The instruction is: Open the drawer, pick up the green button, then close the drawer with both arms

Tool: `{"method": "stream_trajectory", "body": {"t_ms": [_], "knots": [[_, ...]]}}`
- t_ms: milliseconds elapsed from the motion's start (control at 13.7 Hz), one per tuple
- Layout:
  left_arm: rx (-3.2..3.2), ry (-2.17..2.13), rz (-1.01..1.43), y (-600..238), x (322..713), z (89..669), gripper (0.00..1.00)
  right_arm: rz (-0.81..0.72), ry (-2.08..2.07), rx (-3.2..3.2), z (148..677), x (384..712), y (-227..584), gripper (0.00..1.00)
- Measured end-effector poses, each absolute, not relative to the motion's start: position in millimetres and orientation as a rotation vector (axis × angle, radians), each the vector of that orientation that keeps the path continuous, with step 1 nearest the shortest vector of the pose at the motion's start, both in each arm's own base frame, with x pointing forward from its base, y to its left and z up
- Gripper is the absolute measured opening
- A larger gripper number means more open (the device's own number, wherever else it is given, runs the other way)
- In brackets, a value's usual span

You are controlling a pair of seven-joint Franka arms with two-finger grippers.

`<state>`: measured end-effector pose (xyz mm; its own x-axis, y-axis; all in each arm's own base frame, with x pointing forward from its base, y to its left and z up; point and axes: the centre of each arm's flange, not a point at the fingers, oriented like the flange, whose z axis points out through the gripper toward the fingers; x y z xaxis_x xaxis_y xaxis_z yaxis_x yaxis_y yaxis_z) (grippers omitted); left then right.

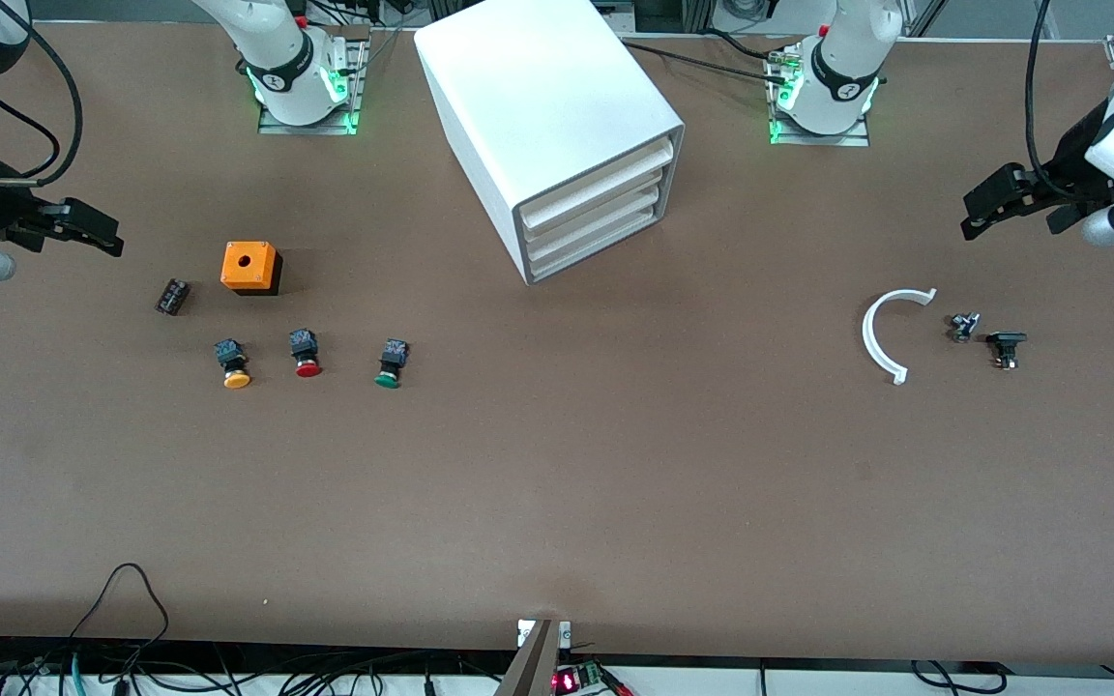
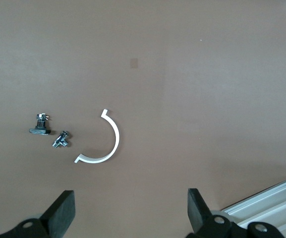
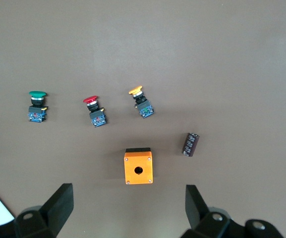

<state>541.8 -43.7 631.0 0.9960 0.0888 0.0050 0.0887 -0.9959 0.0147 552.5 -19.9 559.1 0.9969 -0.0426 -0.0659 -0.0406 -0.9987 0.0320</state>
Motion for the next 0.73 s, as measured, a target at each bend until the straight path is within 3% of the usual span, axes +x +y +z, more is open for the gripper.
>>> {"method": "stream_trajectory", "body": {"t_ms": [732], "knots": [[3.127,0.062,-0.022,-63.4,546.0,620.1,1.00,-0.099,-0.063,3.109,559.4,552.8,-19.4,1.00]]}}
